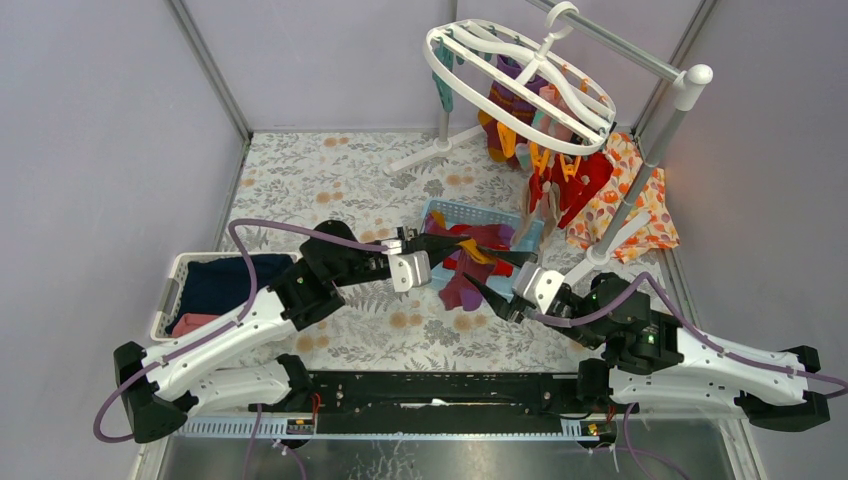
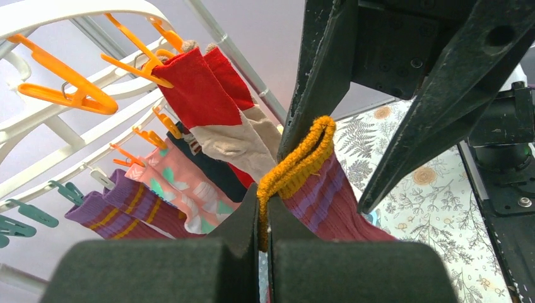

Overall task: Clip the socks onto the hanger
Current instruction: Adjust the sock.

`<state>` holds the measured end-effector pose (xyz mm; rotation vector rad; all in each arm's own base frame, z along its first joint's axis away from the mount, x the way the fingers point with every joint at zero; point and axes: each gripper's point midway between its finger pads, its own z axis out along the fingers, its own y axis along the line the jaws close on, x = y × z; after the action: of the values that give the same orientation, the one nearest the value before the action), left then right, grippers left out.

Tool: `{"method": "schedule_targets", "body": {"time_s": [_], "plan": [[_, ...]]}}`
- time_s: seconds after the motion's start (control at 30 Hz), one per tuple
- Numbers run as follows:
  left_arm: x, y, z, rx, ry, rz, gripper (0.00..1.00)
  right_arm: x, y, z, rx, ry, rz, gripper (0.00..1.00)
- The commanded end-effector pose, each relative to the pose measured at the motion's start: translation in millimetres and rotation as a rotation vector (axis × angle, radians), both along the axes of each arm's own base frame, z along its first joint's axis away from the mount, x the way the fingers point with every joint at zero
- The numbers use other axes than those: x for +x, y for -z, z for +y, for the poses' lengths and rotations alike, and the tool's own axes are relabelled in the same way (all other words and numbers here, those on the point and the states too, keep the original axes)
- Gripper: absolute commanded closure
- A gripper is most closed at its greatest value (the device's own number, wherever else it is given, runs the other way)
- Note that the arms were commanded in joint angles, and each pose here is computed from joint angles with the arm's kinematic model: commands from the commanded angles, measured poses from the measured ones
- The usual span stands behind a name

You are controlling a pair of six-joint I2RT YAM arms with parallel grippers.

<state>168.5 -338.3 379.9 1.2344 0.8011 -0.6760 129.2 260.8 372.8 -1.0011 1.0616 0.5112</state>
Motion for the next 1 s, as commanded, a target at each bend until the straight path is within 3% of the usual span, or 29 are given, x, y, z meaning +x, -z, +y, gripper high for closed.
{"method": "schedule_targets", "body": {"time_s": [0.0,0.53,0.6,0.67,0.77,0.9,0.97], "plan": [[-3.7,-14.2,1.0,-0.027,0.026,0.003,1.00,1.6,-21.9,-10.2,0.038,0.026,-0.031,0.49],[-2.2,-15.3,0.1,-0.042,0.030,0.024,1.00,5.0,-22.6,-16.0,0.040,0.053,-0.040,1.00],[-0.2,-15.9,1.3,-0.061,0.017,0.055,0.81,5.8,-22.9,-18.3,0.049,0.062,-0.034,1.00],[4.4,-16.5,6.8,-0.095,-0.014,0.118,0.53,6.7,-24.5,-22.5,0.069,0.074,-0.020,1.00],[19.4,-22.3,26.2,-0.188,-0.069,0.295,0.20,7.8,-26.5,-33.6,0.113,0.099,0.017,1.00],[44.8,-40.3,59.1,-0.345,-0.070,0.529,0.02,12.5,-24.2,-48.2,0.170,0.149,0.044,1.00],[55.1,-48.2,66.9,-0.434,-0.079,0.629,0.01,15.8,-20.5,-51.5,0.183,0.175,0.055,1.00]]}}
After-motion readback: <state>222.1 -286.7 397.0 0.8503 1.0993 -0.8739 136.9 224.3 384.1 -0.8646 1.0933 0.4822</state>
